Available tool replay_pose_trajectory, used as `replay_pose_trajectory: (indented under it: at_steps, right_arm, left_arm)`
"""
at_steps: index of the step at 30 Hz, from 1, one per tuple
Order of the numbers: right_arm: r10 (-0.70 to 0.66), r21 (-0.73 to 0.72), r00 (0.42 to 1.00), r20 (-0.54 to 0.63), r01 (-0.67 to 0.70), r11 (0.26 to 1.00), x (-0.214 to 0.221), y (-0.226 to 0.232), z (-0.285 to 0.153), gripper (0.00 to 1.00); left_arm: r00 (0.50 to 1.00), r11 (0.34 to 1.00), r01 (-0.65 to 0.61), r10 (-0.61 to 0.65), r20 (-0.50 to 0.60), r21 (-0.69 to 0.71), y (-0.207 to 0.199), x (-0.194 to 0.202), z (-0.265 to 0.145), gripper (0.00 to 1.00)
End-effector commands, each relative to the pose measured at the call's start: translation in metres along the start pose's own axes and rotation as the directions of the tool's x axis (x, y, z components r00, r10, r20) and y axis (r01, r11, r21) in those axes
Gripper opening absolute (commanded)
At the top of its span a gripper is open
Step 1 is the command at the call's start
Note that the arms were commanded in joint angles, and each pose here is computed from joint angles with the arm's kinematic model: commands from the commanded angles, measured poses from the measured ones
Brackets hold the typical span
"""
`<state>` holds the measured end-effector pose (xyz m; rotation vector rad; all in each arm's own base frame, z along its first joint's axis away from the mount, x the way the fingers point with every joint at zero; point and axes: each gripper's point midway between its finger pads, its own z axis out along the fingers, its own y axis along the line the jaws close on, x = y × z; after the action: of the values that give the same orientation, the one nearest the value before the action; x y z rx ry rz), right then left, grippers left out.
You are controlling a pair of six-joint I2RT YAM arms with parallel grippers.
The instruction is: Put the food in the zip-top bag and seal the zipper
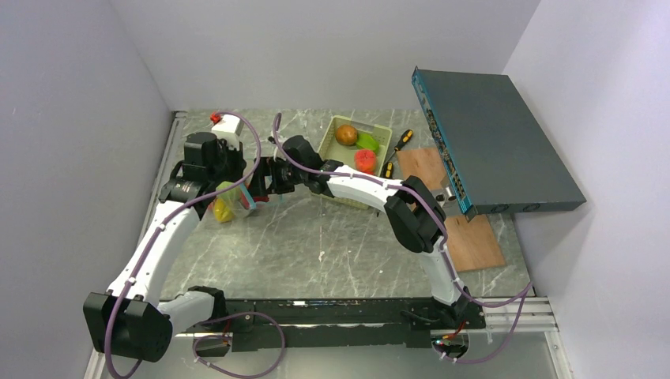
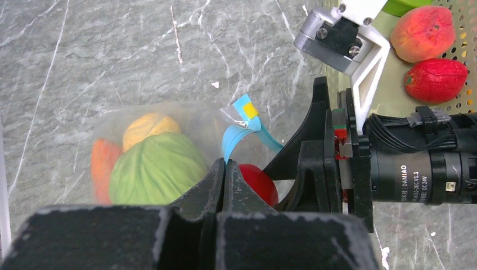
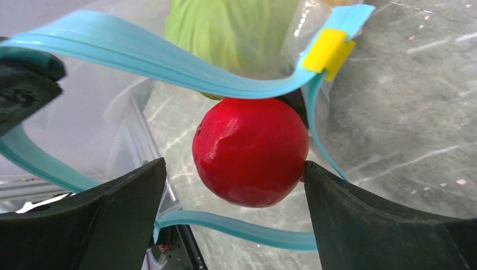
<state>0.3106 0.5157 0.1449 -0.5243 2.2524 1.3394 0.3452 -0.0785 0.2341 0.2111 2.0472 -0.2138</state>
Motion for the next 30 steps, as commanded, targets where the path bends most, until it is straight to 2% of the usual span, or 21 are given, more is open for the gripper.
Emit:
replay_pose_trajectory:
  at_steps: [1, 7, 11, 14, 17, 19, 22, 27, 29, 30]
  right_arm:
    - [-0.079, 0.023, 0.996, 0.052, 0.078, 0.997, -0.023, 0.016, -0.016, 0.93]
    - [-0.11, 0.105, 0.992, 0.066, 0.103, 0.989, -0.029, 0.009, -0.047, 0.94]
    - [-0.09, 0.209, 0.991, 0.101, 0.068, 0.975, -0.032, -0.015, -0.07, 0.92]
    - [-0.056, 0.253, 0.992, 0.117, 0.024, 0.967, -0.03, -0.035, -0.077, 0.82]
    - [-0.055, 0.239, 0.994, 0.097, 0.031, 0.971, -0.027, -0.04, -0.069, 0.65]
    - [-0.04, 0.224, 0.997, 0.07, 0.024, 0.974, -0.021, -0.045, -0.057, 0.59]
    - [-0.027, 0.219, 0.998, 0.063, 0.013, 0.976, -0.019, -0.051, -0.046, 0.53]
    - [-0.022, 0.206, 0.999, 0.047, 0.012, 0.978, -0.014, -0.059, -0.03, 0.51]
    - [-0.01, 0.196, 0.999, 0.042, 0.002, 0.981, -0.012, -0.06, -0.024, 0.46]
    - [-0.003, 0.192, 0.999, 0.04, -0.005, 0.981, -0.011, -0.06, -0.022, 0.41]
  left_arm:
    - [0.998, 1.0, 0.011, -0.01, 0.062, -0.007, -0.001, -0.016, -0.008, 0.0]
    - [0.997, 1.0, 0.011, -0.01, 0.073, -0.017, 0.001, -0.018, -0.01, 0.0]
    - [0.997, 1.0, 0.011, -0.01, 0.079, -0.017, 0.0, -0.019, -0.012, 0.0]
    - [0.997, 1.0, 0.01, -0.009, 0.081, -0.019, 0.001, -0.02, -0.012, 0.0]
    - [0.996, 1.0, 0.01, -0.009, 0.085, -0.022, 0.001, -0.02, -0.013, 0.0]
    - [0.996, 1.0, 0.01, -0.009, 0.084, -0.022, 0.001, -0.02, -0.013, 0.0]
    - [0.996, 1.0, 0.009, -0.007, 0.084, -0.025, 0.002, -0.02, -0.013, 0.0]
    - [0.996, 1.0, 0.01, -0.008, 0.085, -0.021, 0.001, -0.02, -0.013, 0.0]
    - [0.996, 1.0, 0.01, -0.009, 0.083, -0.021, 0.001, -0.02, -0.013, 0.0]
    - [0.997, 1.0, 0.01, -0.008, 0.082, -0.022, 0.001, -0.02, -0.013, 0.0]
